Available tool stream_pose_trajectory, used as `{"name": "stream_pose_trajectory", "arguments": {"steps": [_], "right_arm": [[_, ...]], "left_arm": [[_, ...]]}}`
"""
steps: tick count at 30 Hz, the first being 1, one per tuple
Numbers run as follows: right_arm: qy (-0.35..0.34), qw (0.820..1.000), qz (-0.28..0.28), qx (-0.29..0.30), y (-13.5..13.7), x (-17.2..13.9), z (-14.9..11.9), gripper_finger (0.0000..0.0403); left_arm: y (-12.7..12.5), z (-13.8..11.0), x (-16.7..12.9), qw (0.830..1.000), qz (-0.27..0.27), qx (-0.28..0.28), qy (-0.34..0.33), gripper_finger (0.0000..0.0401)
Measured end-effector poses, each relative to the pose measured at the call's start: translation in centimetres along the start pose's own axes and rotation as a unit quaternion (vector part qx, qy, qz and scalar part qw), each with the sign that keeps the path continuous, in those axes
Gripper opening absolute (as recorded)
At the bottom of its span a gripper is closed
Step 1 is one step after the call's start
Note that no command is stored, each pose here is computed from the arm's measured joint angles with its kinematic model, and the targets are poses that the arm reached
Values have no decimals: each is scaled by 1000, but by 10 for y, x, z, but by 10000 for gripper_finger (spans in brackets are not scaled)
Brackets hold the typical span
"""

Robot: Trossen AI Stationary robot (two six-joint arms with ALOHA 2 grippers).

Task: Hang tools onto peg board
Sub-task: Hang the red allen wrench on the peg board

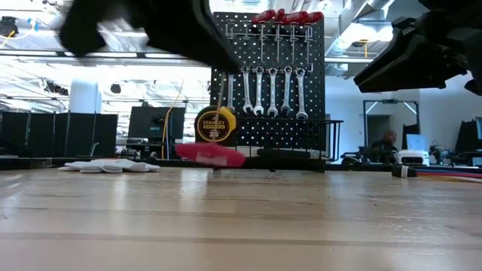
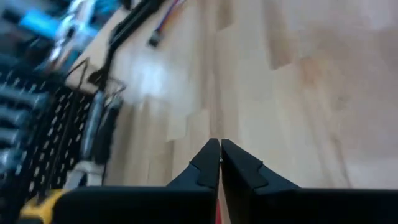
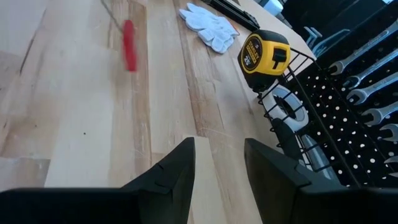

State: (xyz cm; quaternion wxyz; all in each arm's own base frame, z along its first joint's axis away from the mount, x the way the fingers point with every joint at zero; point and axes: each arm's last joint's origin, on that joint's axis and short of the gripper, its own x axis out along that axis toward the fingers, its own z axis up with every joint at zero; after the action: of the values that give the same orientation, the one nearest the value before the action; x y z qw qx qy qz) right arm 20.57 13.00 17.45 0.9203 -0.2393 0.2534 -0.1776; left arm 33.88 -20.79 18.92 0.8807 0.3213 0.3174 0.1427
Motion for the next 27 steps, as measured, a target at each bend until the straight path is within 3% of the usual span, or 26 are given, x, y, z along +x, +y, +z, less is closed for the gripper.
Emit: {"name": "stream_pose_trajectory", "arguments": {"steps": [2,7,15,21,27], "right_arm": [[0,1000,0,0,0,0,0,147],[0,1000,0,1,0,0,0,147],[3,1000,-2,10,-1,1,0,147],[3,1000,-2,10,-1,1,0,147],[3,1000,-2,14,-1,1,0,147]], "left_arm": [[-5,-4,9,999,18,-30,7,13],[-3,-5,15,997,-18,-71,16,76],[28,4,-25,991,-33,-128,9,187],[29,-18,-27,981,-10,-185,62,204],[10,-64,-3,973,-14,-220,66,205]]}}
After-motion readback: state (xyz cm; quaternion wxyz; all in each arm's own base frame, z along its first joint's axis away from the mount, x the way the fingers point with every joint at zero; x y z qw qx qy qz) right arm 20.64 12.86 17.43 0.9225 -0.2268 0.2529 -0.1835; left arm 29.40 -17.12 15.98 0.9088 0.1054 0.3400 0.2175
